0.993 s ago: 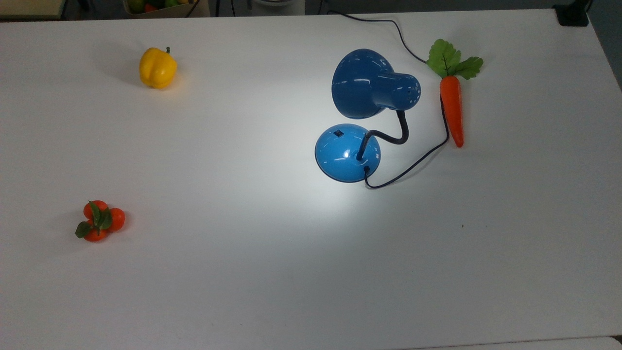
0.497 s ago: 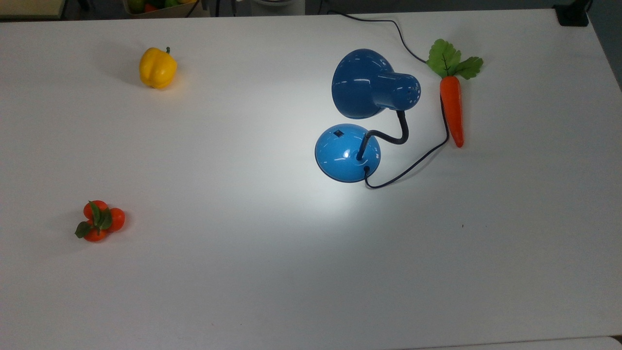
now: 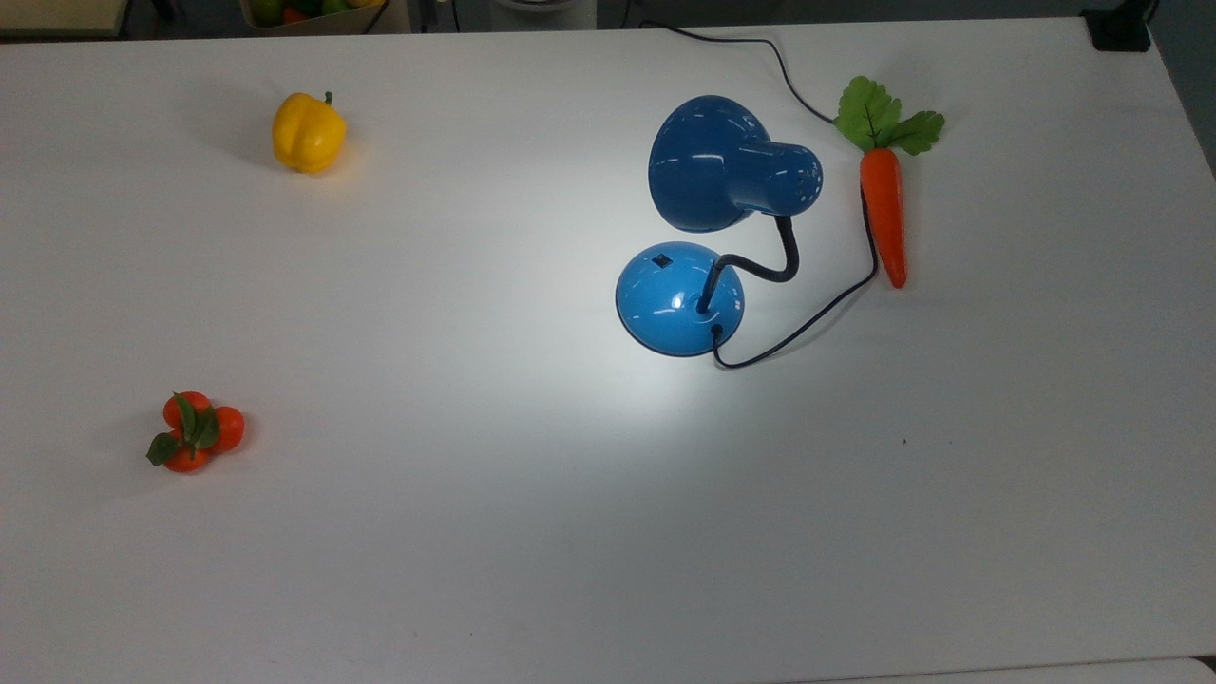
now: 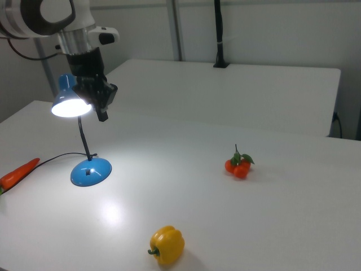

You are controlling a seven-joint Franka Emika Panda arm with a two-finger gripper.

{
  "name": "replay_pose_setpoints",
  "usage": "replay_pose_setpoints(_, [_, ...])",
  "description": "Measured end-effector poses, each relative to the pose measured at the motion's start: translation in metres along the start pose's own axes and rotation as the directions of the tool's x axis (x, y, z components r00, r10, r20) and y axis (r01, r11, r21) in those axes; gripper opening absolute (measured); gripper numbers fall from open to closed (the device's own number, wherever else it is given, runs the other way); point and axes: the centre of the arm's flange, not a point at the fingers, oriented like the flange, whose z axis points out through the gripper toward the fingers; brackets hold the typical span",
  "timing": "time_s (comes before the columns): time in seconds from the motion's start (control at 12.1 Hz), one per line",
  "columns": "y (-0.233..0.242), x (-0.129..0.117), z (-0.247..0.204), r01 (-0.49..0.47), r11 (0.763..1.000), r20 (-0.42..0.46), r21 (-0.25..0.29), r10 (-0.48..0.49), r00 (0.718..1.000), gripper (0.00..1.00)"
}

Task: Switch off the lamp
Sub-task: 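Move the gripper toward the blue lamp's round base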

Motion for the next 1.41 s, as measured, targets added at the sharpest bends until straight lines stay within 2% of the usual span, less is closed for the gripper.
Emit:
replay_pose_setpoints(0.58, [-0.016, 0.011, 0.031, 0.037, 0.999, 0.004, 0.001, -0.037, 0.999, 0.01])
replay_pose_setpoints(1.16, [-0.094, 0.008, 0.110, 0.176, 0.984, 0.028, -0.002, -0.176, 0.984, 0.01])
replay_pose_setpoints(1.41, [-0.125, 0.001, 0.152, 0.235, 0.972, -0.010, -0.002, -0.235, 0.972, 0.01])
